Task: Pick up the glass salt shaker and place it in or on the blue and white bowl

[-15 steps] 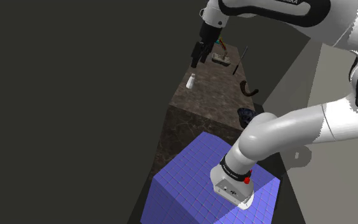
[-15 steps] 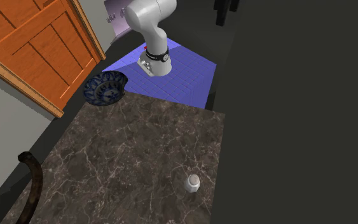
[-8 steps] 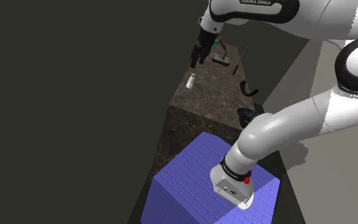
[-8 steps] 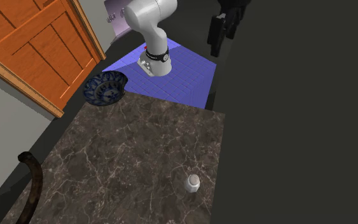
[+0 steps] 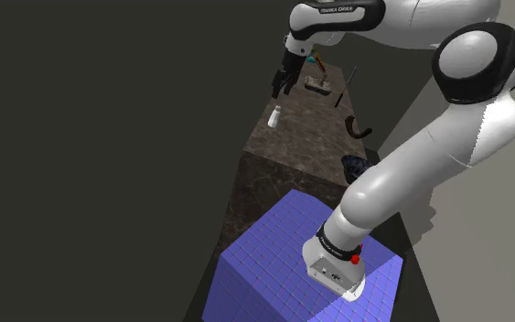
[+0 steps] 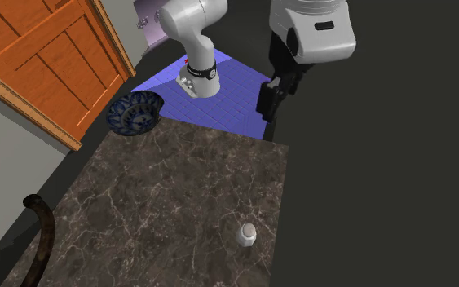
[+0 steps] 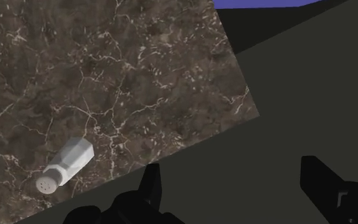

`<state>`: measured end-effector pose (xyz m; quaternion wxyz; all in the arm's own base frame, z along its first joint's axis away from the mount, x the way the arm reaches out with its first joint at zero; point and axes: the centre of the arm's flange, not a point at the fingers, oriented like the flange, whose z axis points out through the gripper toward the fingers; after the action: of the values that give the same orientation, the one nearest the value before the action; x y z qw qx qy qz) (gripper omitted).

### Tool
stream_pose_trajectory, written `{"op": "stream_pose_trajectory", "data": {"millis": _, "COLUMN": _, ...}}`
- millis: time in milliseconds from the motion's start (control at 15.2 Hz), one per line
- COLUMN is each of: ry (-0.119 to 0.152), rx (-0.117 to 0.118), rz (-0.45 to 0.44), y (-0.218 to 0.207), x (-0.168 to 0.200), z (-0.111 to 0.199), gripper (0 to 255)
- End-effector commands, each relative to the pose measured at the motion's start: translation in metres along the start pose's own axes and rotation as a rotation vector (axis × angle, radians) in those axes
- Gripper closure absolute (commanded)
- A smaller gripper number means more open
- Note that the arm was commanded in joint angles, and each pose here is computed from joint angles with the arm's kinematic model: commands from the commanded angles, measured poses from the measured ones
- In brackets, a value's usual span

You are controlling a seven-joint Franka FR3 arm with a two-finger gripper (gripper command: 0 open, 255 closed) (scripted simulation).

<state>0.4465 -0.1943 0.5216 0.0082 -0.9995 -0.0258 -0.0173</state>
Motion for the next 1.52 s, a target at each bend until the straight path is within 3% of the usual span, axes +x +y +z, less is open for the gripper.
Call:
{"op": "stream_pose_trajectory", "data": {"millis": 0, "ry": -0.002, "rx": 0.005, "rz": 0.011, "y": 0.026, "x": 0.008, "z": 0.013, "gripper": 0}}
{"op": "stream_pose_trajectory", "data": {"millis": 1188, "ry": -0.016, "rx": 0.056, "rz": 0.107, "y": 0.231, "x": 0.082, "z": 0.119, "gripper": 0}}
{"op": "stream_pose_trajectory", "data": {"millis": 1452, "ry": -0.016, "rx": 0.056, "rz": 0.107, "y": 0.23, "x": 0.082, "z": 0.14, "gripper": 0}}
